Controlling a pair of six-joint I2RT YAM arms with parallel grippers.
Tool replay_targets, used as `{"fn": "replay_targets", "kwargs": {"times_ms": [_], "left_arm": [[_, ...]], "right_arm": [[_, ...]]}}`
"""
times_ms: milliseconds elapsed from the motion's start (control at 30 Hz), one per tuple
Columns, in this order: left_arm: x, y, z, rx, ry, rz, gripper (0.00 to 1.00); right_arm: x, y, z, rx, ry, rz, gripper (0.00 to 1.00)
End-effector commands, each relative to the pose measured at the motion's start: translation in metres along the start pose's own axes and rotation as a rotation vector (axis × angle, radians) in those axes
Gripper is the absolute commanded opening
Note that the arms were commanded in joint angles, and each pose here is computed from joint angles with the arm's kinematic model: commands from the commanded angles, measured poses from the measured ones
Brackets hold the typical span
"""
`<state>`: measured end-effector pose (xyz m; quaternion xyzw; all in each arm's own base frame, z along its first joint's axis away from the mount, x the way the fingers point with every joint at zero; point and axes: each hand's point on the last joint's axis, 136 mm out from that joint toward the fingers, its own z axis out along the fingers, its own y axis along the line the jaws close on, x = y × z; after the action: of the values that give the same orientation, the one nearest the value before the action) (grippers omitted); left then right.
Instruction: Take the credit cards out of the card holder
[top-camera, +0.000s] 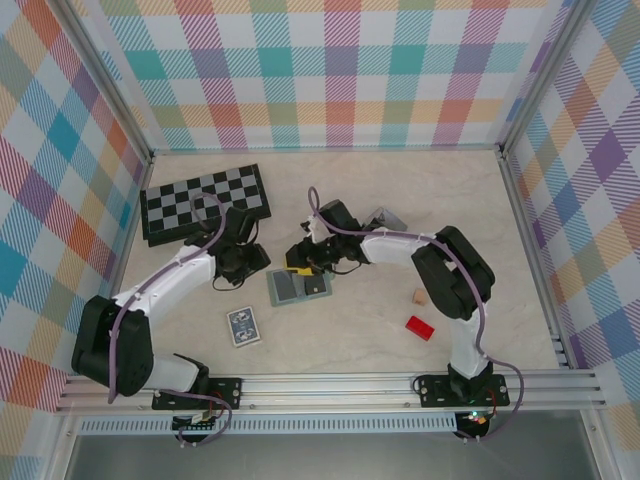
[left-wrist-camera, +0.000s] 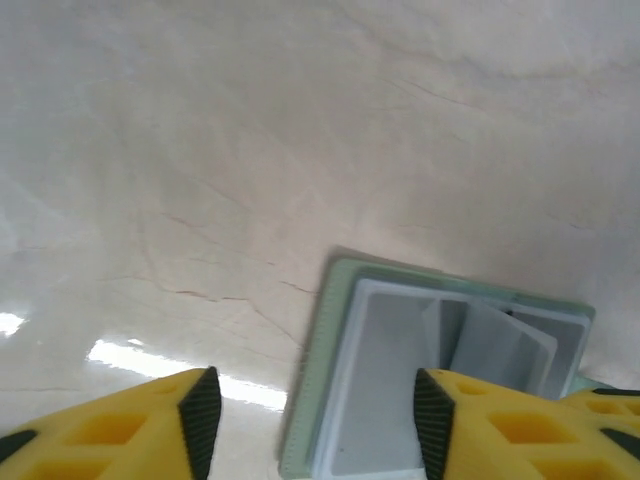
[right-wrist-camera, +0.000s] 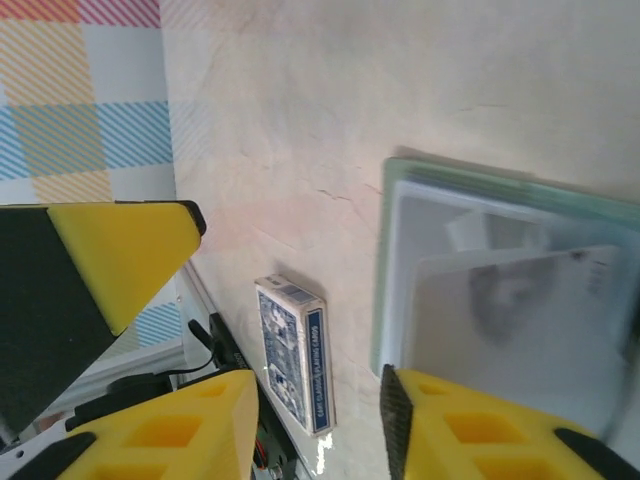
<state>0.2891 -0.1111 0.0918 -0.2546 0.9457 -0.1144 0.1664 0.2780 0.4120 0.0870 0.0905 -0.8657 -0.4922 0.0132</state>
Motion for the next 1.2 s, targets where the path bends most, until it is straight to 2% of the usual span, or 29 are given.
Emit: {"fn": "replay_targets", "kwargs": {"times_ms": [0, 133, 233, 333, 500, 567, 733, 1000, 1167], "left_arm": [[0.002, 0.017, -0.005, -0.025, -0.01, -0.043, 0.61], [0.004, 0.013, -0.008, 0.01, -0.002, -0.046, 0.7], [0.006, 0.003, -0.008, 0.065, 0.016, -0.039, 0.72], [0.009, -0.013, -0.008, 0.14, 0.045, -0.029, 0.71], [0.022, -0.035, 0.0, 0.216, 0.116, 0.008, 0.52], [0.028, -0.038, 0.006, 0.206, 0.133, 0.023, 0.43], [0.038, -0.04, 0.023, 0.175, 0.168, 0.028, 0.28], [0.047, -0.031, 0.047, 0.114, 0.205, 0.016, 0.13], [0.054, -0.023, 0.059, 0.085, 0.225, -0.004, 0.09]], "right_arm": [[0.001, 0.005, 0.011, -0.044, 0.032, 0.015, 0.45], [0.001, 0.009, 0.008, -0.047, 0.023, -0.002, 0.56], [0.001, 0.009, 0.003, -0.026, 0.004, -0.019, 0.58], [-0.001, -0.003, -0.006, 0.062, -0.034, -0.024, 0.58], [-0.001, -0.039, -0.015, 0.224, -0.056, 0.027, 0.51], [0.001, -0.046, -0.013, 0.242, -0.047, 0.041, 0.46], [0.003, -0.053, -0.008, 0.256, -0.022, 0.057, 0.36], [0.005, -0.059, -0.001, 0.269, 0.013, 0.059, 0.28], [0.007, -0.064, 0.003, 0.275, 0.028, 0.064, 0.26]]}}
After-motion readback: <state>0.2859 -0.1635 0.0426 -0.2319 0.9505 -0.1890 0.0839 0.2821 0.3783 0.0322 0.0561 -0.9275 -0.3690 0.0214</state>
